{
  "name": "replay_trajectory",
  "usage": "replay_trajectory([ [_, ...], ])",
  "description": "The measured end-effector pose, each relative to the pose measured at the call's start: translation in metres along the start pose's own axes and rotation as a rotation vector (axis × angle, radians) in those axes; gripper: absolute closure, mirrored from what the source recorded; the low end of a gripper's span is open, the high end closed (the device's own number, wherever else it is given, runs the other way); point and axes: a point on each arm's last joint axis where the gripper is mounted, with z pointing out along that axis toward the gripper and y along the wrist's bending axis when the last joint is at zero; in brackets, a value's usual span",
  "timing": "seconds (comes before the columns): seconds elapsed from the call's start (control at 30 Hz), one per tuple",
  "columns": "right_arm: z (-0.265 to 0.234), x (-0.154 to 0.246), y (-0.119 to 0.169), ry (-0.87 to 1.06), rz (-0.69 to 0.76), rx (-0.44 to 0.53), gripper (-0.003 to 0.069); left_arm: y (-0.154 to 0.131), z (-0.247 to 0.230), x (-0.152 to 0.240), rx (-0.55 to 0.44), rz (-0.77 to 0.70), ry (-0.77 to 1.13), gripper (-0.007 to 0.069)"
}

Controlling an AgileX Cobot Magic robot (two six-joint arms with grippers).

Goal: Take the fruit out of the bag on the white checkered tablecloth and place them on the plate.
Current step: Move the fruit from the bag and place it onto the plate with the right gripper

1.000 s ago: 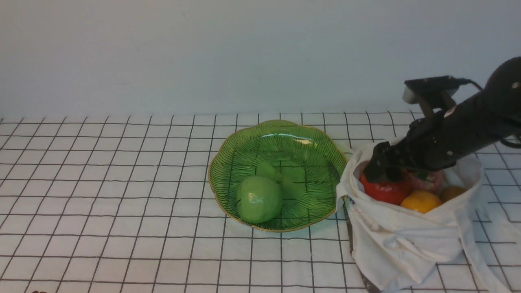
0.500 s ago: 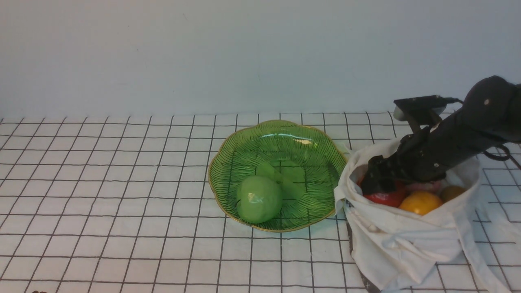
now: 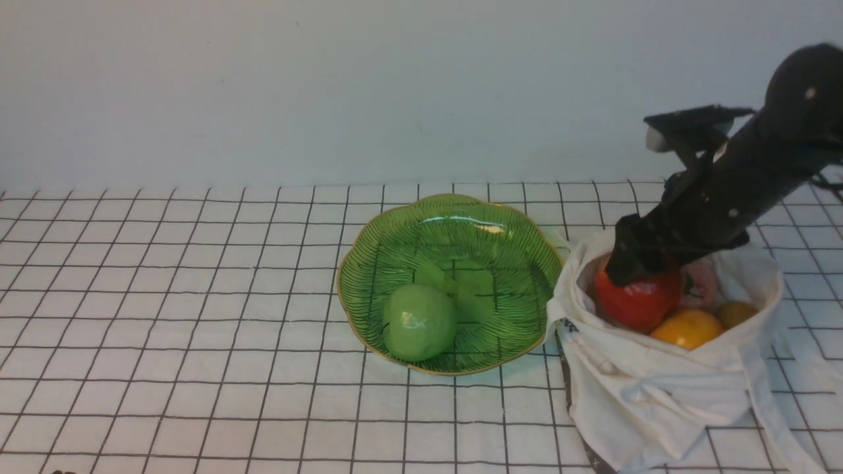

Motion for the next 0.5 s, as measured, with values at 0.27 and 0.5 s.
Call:
replay_trajectory([
  [0.27, -0.096, -0.011, 0.012, -0.119, 0.022, 0.046, 0.0057, 0.0, 0.0, 0.0, 0.0, 0.0, 0.0, 0.0633],
  [0.5, -0.097, -0.039, 0.064, -0.331, -0.099, -0.199, 0.0057, 0.0, 0.0, 0.0, 0.0, 0.0, 0.0, 0.0633],
])
